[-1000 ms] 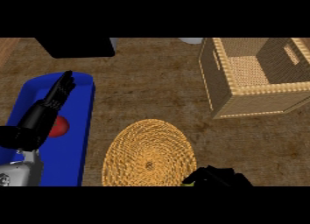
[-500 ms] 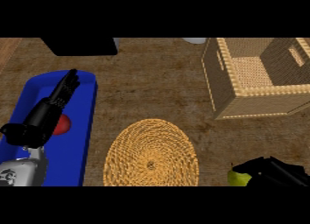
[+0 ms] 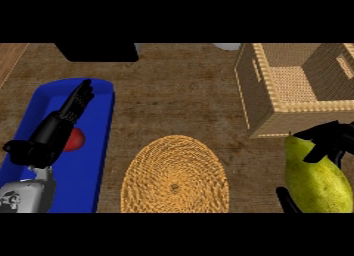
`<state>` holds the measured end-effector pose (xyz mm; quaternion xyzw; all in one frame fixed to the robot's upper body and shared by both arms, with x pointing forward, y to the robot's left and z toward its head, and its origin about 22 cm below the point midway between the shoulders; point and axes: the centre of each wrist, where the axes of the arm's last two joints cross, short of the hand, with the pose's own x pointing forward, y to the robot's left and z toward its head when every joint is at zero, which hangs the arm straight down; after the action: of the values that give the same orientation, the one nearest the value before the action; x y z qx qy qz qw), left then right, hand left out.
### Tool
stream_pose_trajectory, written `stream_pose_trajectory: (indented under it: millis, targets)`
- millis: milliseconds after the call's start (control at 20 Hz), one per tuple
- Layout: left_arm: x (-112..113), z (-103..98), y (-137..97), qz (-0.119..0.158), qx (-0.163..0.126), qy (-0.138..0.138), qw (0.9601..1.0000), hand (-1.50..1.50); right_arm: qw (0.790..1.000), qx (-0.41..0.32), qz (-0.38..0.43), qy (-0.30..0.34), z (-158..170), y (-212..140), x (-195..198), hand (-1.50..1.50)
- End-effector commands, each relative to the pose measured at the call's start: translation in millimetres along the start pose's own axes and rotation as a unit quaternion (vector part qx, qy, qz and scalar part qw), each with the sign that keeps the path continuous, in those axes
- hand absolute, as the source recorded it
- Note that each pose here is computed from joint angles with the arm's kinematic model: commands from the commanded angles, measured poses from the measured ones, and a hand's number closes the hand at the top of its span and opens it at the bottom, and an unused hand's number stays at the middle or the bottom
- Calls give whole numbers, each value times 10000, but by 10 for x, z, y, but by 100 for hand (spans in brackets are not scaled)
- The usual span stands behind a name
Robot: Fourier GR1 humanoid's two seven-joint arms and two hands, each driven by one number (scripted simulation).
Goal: Pick the pear from the placemat and place it in the basket
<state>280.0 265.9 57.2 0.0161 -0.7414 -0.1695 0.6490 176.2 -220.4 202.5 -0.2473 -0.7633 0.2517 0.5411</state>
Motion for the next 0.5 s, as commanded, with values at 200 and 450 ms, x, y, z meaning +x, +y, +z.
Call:
stream_pose_trajectory:
  millis: [200,450]
  targets:
    - [-65,-87,-111,-47,-55,-36,10000,0,9952,-773,-441,404,-733,-20,152,150]
    - [120,-38,-32,-56,-87,-62,9999,0,9877,-1362,-487,602,-1087,-332,-21,150]
